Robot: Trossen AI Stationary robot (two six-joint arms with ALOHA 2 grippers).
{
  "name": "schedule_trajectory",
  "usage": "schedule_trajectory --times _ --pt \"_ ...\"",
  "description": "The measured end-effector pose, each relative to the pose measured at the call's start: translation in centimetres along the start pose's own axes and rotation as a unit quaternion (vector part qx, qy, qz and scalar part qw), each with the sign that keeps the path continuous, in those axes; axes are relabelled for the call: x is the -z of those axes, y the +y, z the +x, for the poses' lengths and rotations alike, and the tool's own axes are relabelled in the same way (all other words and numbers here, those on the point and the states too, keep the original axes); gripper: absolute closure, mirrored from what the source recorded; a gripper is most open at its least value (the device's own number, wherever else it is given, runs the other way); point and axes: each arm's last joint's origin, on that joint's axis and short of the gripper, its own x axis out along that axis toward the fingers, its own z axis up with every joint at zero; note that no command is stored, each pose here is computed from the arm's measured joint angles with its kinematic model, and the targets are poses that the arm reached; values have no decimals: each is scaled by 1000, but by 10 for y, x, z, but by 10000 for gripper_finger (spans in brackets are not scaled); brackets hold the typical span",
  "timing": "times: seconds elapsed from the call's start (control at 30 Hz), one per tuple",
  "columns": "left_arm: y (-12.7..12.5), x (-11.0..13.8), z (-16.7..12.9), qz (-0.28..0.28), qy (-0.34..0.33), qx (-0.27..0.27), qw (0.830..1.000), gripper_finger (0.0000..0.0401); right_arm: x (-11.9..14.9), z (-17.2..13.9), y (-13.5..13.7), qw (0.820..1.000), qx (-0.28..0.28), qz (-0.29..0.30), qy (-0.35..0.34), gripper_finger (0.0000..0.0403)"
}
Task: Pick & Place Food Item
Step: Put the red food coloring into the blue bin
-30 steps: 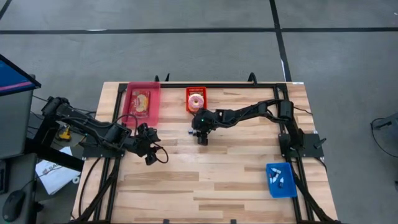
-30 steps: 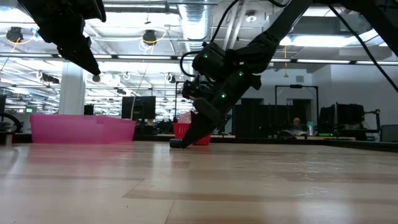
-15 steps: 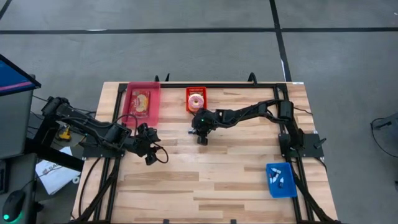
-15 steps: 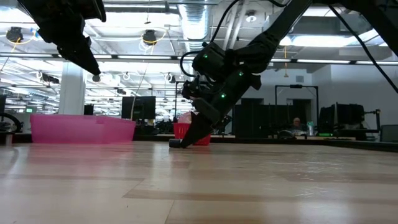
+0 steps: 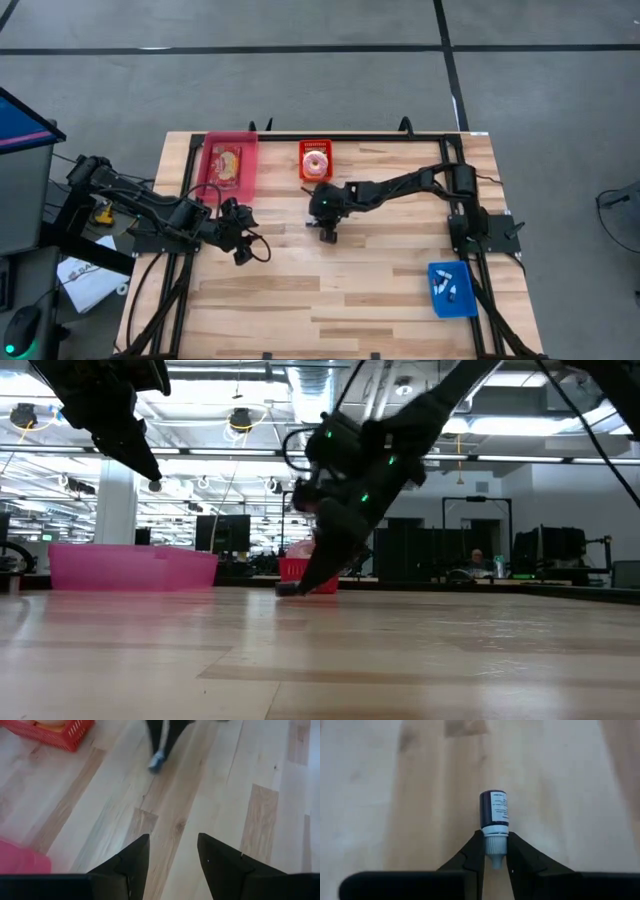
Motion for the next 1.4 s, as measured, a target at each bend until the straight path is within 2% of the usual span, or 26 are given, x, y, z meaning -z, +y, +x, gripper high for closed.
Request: schedule_trajectory --times 0.2,0.47,0.73,0.93,1.13,1.4 --pt "2 -1 1 3 -11 -17 1000 238 -6 -21 17 998 -5 9 66 350" --pt "6 -4 3 7 -19 -38 999 238 14 -54 56 980 -9 56 189 350" --pt "10 -14 6 21 -49 -45 998 238 19 -112 115 973 5 85 214 350" --pt "16 -28 9 30 -89 -50 994 238 38 -159 159 963 75 141 216 350" --pt "24 -43 12 23 -132 -58 989 238 68 -193 200 935 144 250 208 350" --pt "36 -61 14 -8 -182 -47 982 238 117 -221 251 873 207 392 203 350"
